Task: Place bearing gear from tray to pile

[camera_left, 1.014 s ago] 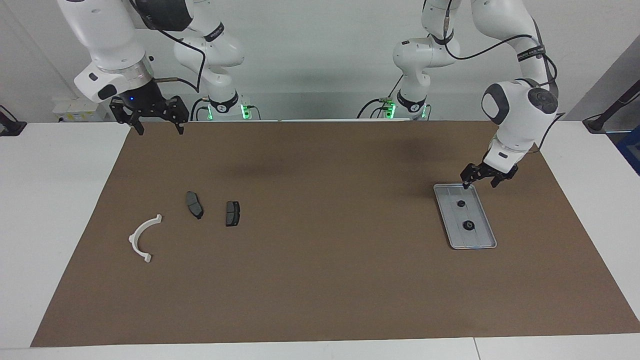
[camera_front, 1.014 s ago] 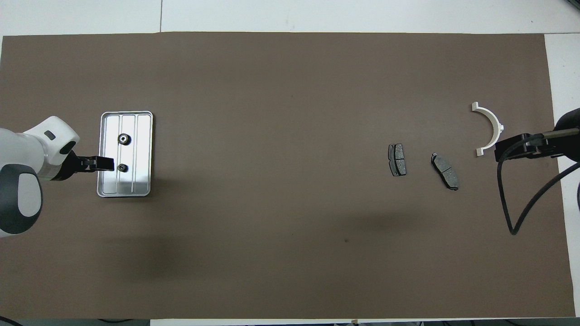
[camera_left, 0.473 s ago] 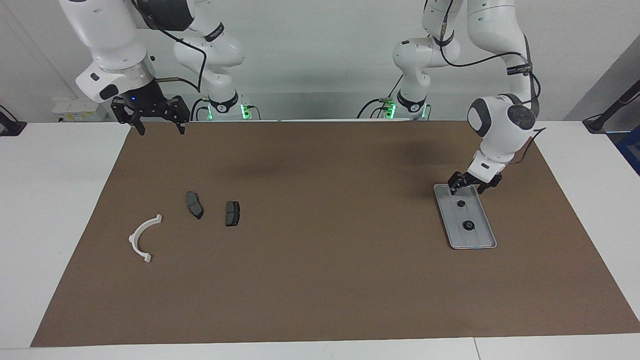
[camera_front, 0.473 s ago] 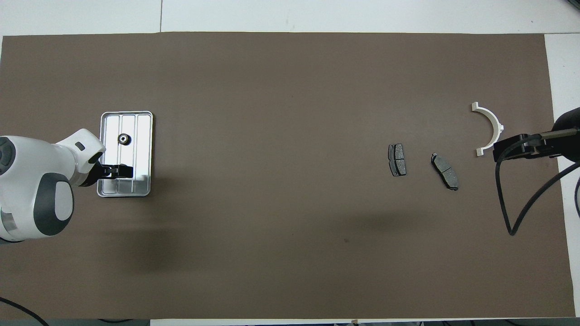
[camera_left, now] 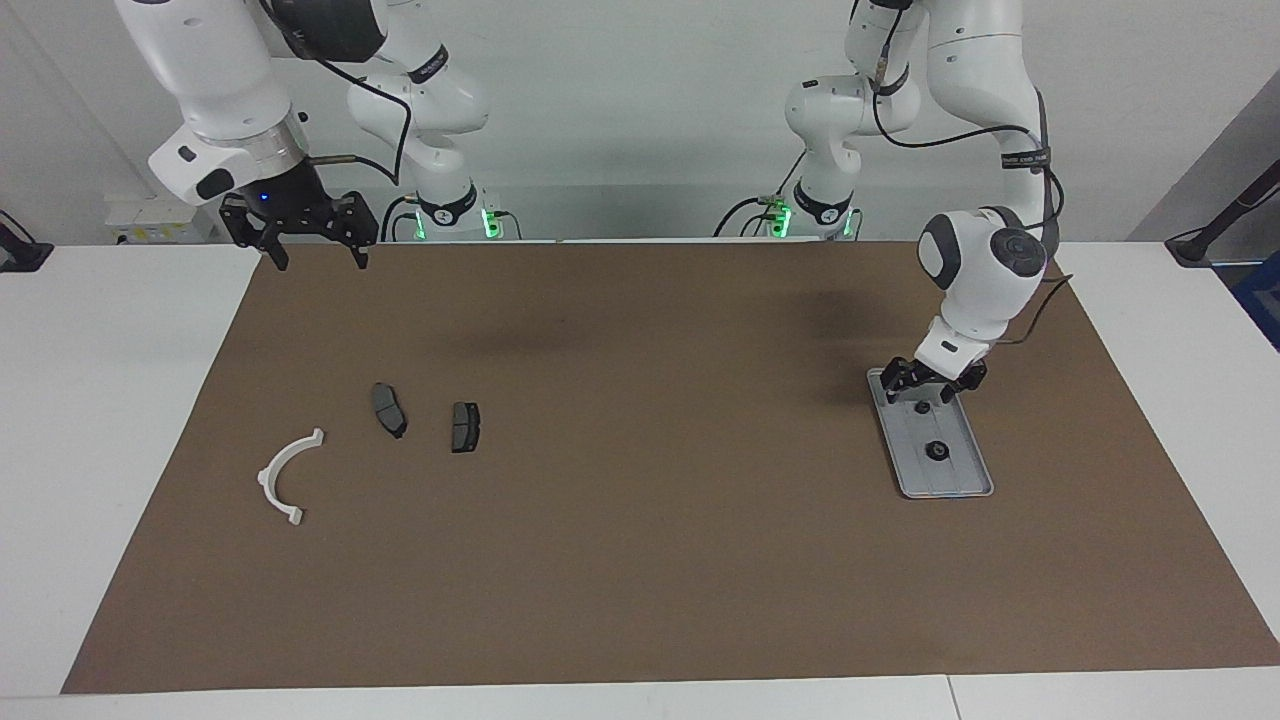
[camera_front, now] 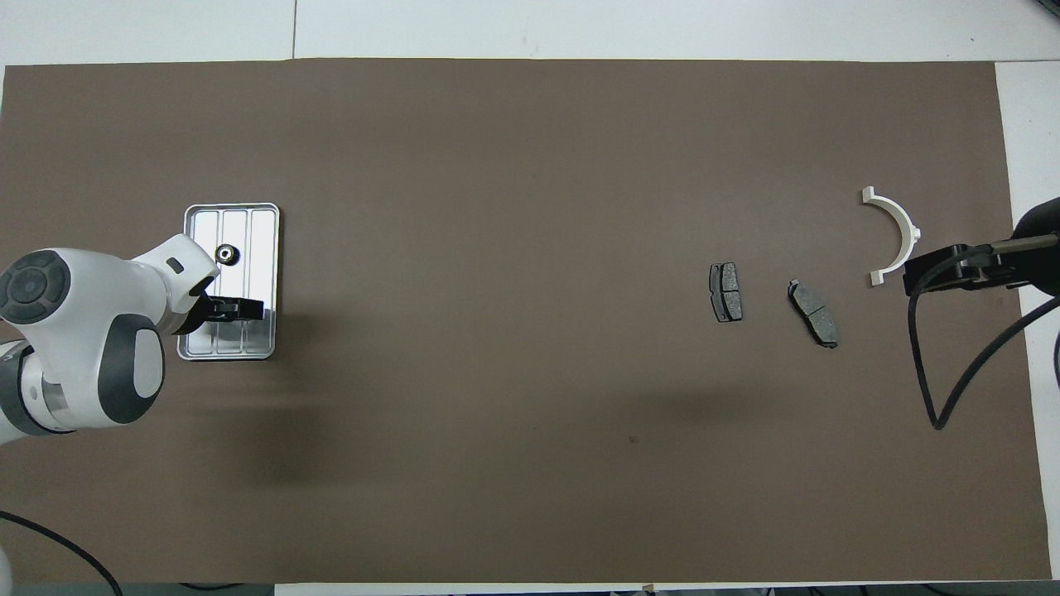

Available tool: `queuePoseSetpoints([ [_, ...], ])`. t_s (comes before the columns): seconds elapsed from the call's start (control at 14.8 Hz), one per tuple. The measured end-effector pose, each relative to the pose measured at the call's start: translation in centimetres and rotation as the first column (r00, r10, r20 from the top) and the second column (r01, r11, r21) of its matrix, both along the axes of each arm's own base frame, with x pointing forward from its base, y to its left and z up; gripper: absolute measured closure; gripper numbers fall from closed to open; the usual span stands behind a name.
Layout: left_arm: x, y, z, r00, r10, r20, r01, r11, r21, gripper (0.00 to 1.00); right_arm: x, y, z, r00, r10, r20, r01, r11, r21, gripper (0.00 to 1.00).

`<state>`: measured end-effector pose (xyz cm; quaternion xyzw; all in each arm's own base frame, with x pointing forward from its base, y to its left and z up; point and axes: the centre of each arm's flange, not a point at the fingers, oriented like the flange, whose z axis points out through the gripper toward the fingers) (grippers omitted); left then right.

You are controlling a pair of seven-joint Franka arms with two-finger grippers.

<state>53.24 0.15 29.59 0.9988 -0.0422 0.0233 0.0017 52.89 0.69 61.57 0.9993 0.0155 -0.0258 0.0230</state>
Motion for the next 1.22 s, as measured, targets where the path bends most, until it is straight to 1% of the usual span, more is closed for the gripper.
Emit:
queuePoseSetpoints([
  [0.14,0.0,0.1,-0.4,1.0,0.002,0.0,-0.002,1.0,0.0,0.0,0.0,0.0,0.0,1.0,0.0,0.0,0.0,1.0,0.0,0.0],
  [0.2,0.0,0.2,-0.4,1.0,0.003,-0.001,-0.003,1.0,0.001,0.07,0.0,0.0,0.0,1.0,0.0,0.0,0.0,1.0,0.0,0.0],
  [0.34,0.1,0.2,-0.4,1.0,0.004,0.0,-0.004,1.0,0.001,0.12,0.0,0.0,0.0,1.0,0.0,0.0,0.0,1.0,0.0,0.0],
  [0.54,0.3,0.3,0.1,1.0,0.006,0.01,-0.006,1.0,0.0,0.47,0.0,0.0,0.0,1.0,0.0,0.0,0.0,1.0,0.0,0.0],
  [0.61,0.4,0.2,0.2,1.0,0.007,0.013,-0.007,1.0,-0.002,0.55,0.0,0.0,0.0,1.0,0.0,0.0,0.0,1.0,0.0,0.0],
  [0.68,0.4,0.0,0.4,1.0,0.006,0.015,-0.006,1.0,-0.003,0.68,0.0,0.0,0.0,1.0,0.0,0.0,0.0,1.0,0.0,0.0],
  [0.74,0.4,-0.1,0.4,1.0,0.005,0.014,-0.005,1.0,-0.003,0.75,0.0,0.0,0.0,1.0,0.0,0.0,0.0,1.0,0.0,0.0],
  [0.88,0.7,-0.1,0.8,1.0,0.006,-0.001,-0.006,1.0,-0.004,0.76,0.0,0.0,0.0,1.0,0.0,0.0,0.0,1.0,0.0,0.0],
  [0.95,1.1,-0.1,1.5,1.0,0.006,-0.024,-0.006,1.0,-0.005,0.76,0.0,0.1,0.0,1.0,0.001,0.0,-0.001,1.0,0.0,0.0],
  [1.08,2.6,-0.8,5.2,0.996,0.036,-0.079,-0.037,0.999,-0.016,0.76,0.0,0.1,0.0,1.0,0.002,0.0,-0.002,1.0,0.0,0.0],
  [1.15,3.5,-2.1,7.9,0.993,0.066,-0.098,-0.069,0.997,-0.025,0.76,0.0,0.1,0.0,1.0,0.002,0.0,-0.002,1.0,0.0,0.0],
  [1.22,4.0,-4.2,10.5,0.989,0.106,-0.1,-0.11,0.993,-0.032,0.76,0.0,0.1,0.0,1.0,0.002,0.0,-0.002,1.0,0.0,0.0],
])
